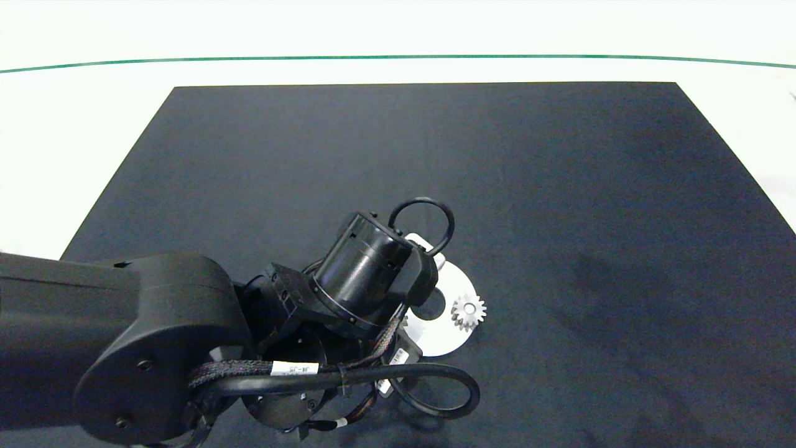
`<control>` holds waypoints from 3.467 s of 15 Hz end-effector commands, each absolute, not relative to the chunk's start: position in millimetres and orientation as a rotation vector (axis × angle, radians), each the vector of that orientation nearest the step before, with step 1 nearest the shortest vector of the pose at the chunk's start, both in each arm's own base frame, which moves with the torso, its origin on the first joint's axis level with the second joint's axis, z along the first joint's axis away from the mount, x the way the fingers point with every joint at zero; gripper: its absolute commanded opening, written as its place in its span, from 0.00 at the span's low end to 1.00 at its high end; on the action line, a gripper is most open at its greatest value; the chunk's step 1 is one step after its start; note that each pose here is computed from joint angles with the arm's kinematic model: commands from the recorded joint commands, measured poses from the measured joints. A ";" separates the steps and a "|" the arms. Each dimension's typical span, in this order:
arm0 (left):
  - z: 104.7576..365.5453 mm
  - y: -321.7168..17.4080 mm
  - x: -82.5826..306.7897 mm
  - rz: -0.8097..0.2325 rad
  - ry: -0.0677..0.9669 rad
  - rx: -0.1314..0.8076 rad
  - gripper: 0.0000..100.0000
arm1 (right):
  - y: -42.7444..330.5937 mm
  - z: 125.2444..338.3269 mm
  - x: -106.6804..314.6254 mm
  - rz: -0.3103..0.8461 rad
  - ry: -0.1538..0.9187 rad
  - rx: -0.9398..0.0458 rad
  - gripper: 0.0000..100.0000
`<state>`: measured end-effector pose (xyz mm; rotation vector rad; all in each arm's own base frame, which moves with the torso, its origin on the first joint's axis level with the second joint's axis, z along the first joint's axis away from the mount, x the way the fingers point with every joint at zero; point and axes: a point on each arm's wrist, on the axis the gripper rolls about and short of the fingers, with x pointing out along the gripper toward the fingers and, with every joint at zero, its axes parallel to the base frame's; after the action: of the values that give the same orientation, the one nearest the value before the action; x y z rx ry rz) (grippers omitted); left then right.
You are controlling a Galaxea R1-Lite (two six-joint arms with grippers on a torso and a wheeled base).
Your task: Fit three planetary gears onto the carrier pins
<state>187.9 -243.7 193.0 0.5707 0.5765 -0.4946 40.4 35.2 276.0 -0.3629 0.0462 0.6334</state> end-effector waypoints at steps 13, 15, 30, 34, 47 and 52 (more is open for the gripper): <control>194.0 -245.1 191.1 -0.490 0.569 0.571 0.00 | 35.6 275.4 40.8 0.634 0.049 -0.370 1.00; 193.6 -243.7 191.8 -0.486 0.573 0.572 0.00 | 35.3 275.5 40.5 0.633 0.048 -0.369 1.00; 189.3 -243.6 188.2 -0.494 0.583 0.585 0.00 | 35.6 275.0 40.9 0.634 0.050 -0.372 1.00; 192.7 -242.7 189.3 -0.494 0.572 0.588 0.00 | 35.7 274.5 41.0 0.636 0.051 -0.374 1.00; 195.4 -241.8 192.2 -0.490 0.563 0.593 0.00 | 35.3 274.3 40.4 0.637 0.047 -0.379 1.00; 197.9 -234.7 202.2 -0.461 0.561 0.603 0.00 | 35.3 274.3 40.4 0.637 0.047 -0.379 1.00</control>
<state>200.0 -236.6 198.3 0.5998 0.5565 -0.4726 40.3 35.2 274.9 -0.3753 0.0448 0.6371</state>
